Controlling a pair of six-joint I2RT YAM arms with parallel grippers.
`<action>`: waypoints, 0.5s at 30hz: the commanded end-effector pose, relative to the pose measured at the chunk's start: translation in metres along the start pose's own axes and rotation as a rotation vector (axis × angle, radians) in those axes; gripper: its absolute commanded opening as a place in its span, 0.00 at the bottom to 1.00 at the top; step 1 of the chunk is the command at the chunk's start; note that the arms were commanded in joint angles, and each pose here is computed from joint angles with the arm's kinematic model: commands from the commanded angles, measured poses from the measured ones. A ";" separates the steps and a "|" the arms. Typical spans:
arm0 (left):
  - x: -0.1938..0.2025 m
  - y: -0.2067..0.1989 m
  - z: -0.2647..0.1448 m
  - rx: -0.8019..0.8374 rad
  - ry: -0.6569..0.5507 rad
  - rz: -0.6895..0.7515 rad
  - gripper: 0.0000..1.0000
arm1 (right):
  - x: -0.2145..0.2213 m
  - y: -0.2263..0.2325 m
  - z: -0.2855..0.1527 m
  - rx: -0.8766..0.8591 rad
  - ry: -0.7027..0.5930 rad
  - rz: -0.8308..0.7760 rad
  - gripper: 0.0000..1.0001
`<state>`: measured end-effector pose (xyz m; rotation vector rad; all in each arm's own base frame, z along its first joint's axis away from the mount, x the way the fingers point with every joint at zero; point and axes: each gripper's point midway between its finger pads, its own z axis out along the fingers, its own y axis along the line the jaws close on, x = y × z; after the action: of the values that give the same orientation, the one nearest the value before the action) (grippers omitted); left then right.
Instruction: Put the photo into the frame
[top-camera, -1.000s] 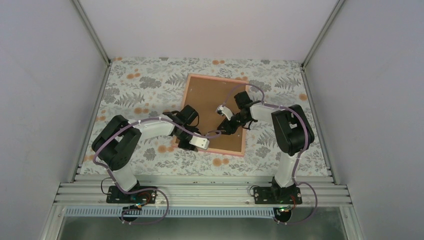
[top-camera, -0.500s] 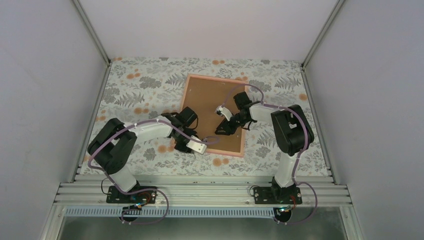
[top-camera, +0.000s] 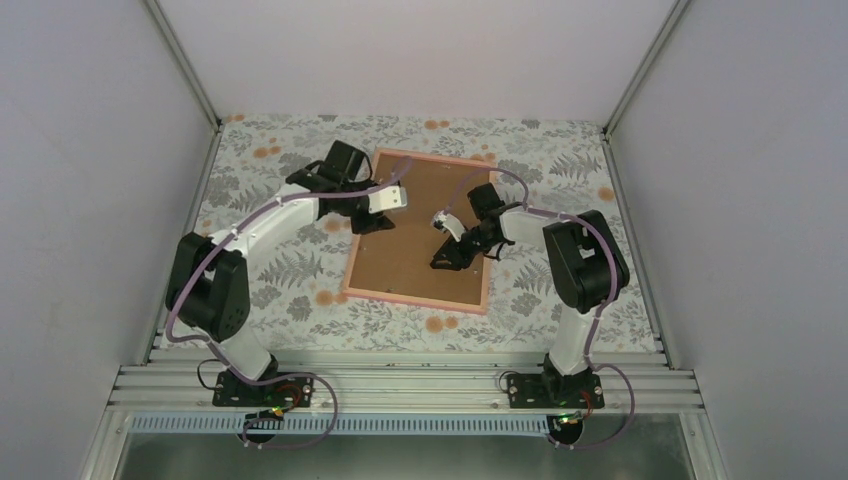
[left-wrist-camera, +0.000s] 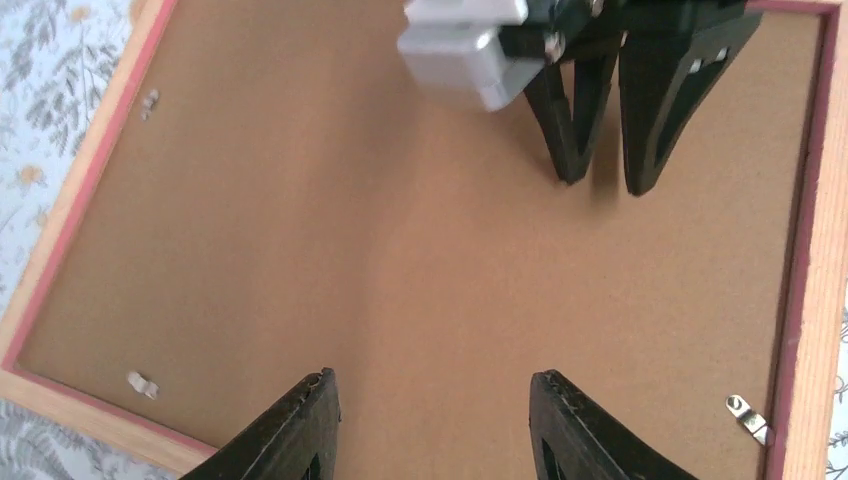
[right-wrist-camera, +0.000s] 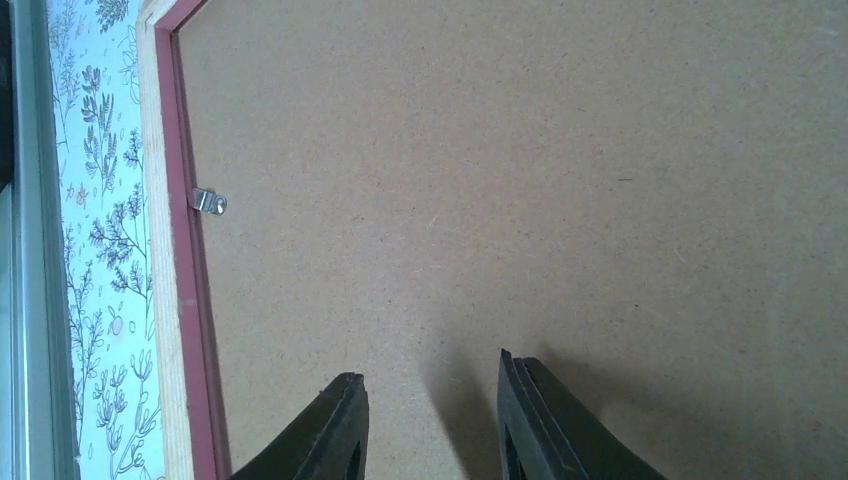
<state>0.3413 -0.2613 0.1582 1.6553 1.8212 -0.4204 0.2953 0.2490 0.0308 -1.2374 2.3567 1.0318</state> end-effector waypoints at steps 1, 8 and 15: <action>0.034 -0.033 0.014 0.059 0.087 0.021 0.48 | 0.026 -0.010 0.002 0.068 0.085 0.053 0.35; 0.080 -0.082 0.042 0.115 0.213 0.117 0.45 | 0.021 0.010 0.003 0.025 0.064 0.064 0.31; 0.096 -0.106 0.059 0.180 0.258 0.179 0.39 | 0.045 0.006 0.017 0.029 0.115 0.101 0.21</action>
<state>0.2544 -0.2376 0.0452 1.9885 1.9070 -0.3431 0.2845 0.2496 0.0291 -1.2218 2.3779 1.0141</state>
